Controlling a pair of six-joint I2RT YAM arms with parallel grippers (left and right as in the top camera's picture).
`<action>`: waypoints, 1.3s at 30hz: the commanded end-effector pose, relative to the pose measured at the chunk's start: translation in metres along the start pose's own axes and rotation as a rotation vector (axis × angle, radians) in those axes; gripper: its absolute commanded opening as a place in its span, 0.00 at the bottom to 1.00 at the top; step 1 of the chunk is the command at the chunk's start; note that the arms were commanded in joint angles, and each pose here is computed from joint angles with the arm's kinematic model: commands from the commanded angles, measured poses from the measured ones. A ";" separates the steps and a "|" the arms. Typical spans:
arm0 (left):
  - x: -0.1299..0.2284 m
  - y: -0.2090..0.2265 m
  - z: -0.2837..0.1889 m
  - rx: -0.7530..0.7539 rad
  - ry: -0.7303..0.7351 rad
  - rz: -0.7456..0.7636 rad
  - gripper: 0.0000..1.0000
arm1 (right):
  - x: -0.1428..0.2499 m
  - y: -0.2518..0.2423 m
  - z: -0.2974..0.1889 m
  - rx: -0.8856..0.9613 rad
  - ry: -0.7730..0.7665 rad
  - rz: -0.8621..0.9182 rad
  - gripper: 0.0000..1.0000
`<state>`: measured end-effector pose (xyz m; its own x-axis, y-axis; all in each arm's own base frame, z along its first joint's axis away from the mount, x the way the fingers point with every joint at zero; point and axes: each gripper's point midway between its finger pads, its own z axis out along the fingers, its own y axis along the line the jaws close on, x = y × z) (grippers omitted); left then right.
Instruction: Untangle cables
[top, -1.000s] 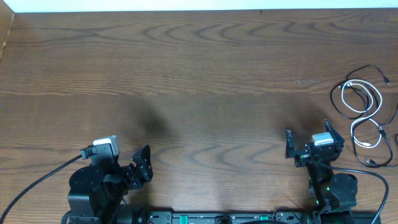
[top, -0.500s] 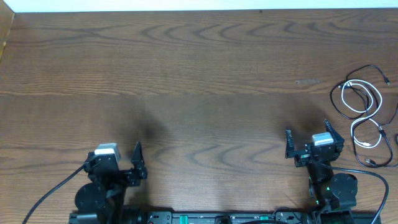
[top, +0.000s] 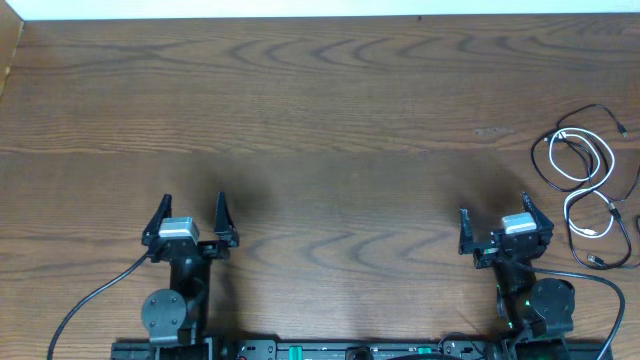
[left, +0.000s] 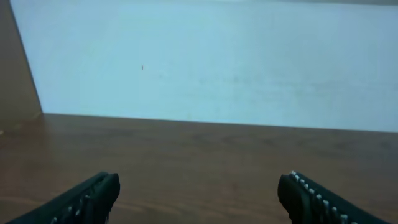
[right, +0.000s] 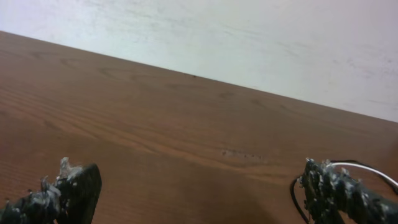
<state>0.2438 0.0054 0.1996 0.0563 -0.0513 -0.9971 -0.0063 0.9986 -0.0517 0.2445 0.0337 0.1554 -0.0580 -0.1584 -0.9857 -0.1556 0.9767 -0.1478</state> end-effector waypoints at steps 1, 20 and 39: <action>0.018 0.003 0.002 -0.009 0.026 0.016 0.86 | 0.001 0.001 0.000 -0.004 0.002 -0.011 0.99; 0.061 0.006 -0.003 -0.021 0.203 0.008 0.86 | 0.001 0.001 0.000 -0.004 0.002 -0.011 0.99; 0.061 0.006 -0.003 -0.021 0.203 0.008 0.86 | 0.001 0.001 0.000 -0.004 0.002 -0.011 0.99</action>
<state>0.2453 0.0087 0.1520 -0.1003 -0.0488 -0.9938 -0.0324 0.9984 -0.0458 0.2444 0.0337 0.1555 -0.0580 -0.1584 -0.9857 -0.1556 0.9767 -0.1478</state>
